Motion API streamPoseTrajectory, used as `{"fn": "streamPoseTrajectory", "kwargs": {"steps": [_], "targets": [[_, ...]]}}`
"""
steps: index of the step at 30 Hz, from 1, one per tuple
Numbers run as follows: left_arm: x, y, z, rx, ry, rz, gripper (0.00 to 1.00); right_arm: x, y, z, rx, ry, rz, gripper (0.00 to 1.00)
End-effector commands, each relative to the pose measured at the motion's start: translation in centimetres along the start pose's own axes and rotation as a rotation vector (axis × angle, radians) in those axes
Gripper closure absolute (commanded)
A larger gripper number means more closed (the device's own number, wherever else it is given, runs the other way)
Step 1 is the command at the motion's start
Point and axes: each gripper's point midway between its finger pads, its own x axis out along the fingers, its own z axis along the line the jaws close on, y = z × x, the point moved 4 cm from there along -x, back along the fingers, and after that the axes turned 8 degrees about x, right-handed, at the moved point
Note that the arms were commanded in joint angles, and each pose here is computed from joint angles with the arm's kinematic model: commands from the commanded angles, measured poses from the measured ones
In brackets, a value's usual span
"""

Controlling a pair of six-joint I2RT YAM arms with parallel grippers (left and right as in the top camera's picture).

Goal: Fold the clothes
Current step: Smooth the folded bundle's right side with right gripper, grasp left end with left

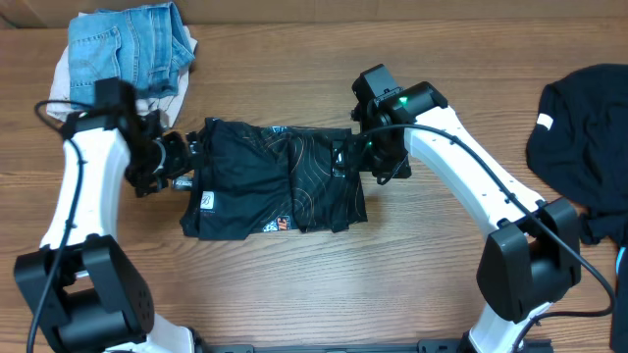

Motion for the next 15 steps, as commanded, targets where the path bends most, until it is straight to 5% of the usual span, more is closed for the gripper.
{"fn": "streamPoseTrajectory", "kwargs": {"steps": [1,15], "targets": [[0.6,0.1,0.8,0.039,0.12,-0.035,0.0,-0.6,-0.2,0.3,-0.019,-0.008,-0.025,0.0],[6.8,-1.3,3.7,0.061,0.194,-0.047,0.0,-0.6,0.2,0.1,-0.015,0.003,-0.007,0.0]]}}
